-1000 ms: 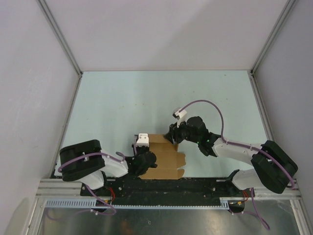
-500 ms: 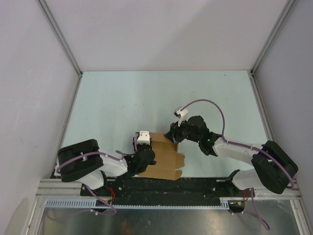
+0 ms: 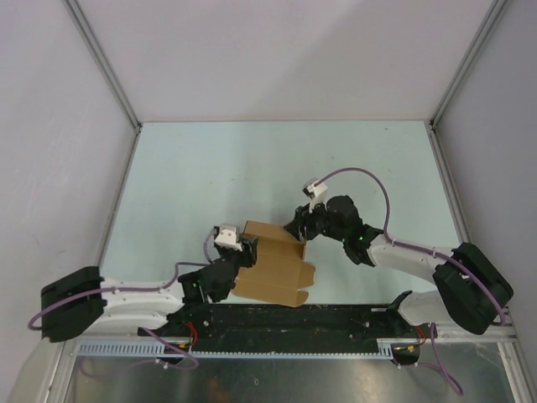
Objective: Fold the paper box
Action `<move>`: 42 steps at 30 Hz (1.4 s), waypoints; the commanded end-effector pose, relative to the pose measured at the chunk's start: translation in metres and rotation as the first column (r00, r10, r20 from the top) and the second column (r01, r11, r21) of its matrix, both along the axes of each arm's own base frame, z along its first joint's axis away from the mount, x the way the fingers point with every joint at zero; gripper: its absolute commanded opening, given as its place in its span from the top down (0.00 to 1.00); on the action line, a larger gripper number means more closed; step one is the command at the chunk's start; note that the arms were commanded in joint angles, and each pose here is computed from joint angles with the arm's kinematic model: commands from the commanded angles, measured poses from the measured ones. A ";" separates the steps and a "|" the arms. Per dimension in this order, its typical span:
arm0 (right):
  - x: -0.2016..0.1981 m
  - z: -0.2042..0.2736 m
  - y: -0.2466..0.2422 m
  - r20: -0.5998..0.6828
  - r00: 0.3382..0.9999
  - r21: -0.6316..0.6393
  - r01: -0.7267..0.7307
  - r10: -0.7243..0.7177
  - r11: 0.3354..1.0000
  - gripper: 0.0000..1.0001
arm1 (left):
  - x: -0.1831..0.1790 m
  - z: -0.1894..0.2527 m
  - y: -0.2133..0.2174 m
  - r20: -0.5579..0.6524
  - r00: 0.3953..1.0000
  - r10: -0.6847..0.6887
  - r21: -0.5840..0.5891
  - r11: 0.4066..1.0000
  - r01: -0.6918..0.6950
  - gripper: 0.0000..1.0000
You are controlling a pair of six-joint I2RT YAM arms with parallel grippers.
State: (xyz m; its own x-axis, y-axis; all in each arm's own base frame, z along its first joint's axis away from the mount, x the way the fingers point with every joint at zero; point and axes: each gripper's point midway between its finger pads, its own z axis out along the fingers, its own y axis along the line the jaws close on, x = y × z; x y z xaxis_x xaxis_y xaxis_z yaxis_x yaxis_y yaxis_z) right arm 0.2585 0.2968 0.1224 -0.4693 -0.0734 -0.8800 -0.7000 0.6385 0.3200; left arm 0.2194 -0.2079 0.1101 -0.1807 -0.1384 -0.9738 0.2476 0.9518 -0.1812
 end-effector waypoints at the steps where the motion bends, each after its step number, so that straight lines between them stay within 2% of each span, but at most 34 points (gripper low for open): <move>1: 0.012 0.038 0.006 0.082 0.997 0.079 -0.004 -0.003 0.997 0.49 | -0.018 0.002 -0.011 0.005 0.983 -0.183 0.028 0.983 0.182 0.47; 6: 0.014 0.044 0.011 0.093 0.996 0.085 -0.018 0.010 0.996 0.50 | -0.032 0.020 -0.011 0.027 0.965 -0.262 -0.026 0.965 0.263 0.53; 9: 0.011 0.049 0.021 0.106 0.993 0.090 -0.062 0.052 0.994 0.53 | -0.030 0.036 0.003 0.039 0.977 -0.207 -0.062 0.976 0.209 0.55; 10: 0.010 0.051 0.024 0.113 0.992 0.095 -0.072 0.061 0.993 0.56 | -0.026 0.060 0.012 0.078 0.985 -0.154 -0.119 0.979 0.163 0.55; 15: 0.004 0.055 0.046 0.144 0.982 0.111 -0.139 0.122 0.984 0.66 | -0.020 0.093 0.040 0.074 0.997 -0.018 -0.171 0.985 0.030 0.51; 19: -0.001 0.056 0.073 0.156 0.970 0.095 -0.200 0.184 0.975 0.78 | -0.016 0.089 0.042 0.041 0.999 0.018 -0.133 0.991 -0.012 0.49; 22: -0.005 0.047 0.086 0.144 0.967 0.078 -0.225 0.212 0.971 0.82 | -0.016 0.082 0.041 0.026 0.999 0.021 -0.129 0.992 -0.017 0.50; 30: -0.005 0.040 0.110 0.134 0.958 0.087 -0.266 0.253 0.960 0.85 | -0.017 0.078 0.058 0.029 0.997 0.068 -0.171 0.983 -0.062 0.50; 42: -0.008 0.016 0.125 0.094 0.957 0.059 -0.281 0.275 0.958 0.86 | -0.017 0.076 0.069 0.020 0.994 0.105 -0.154 0.983 -0.100 0.49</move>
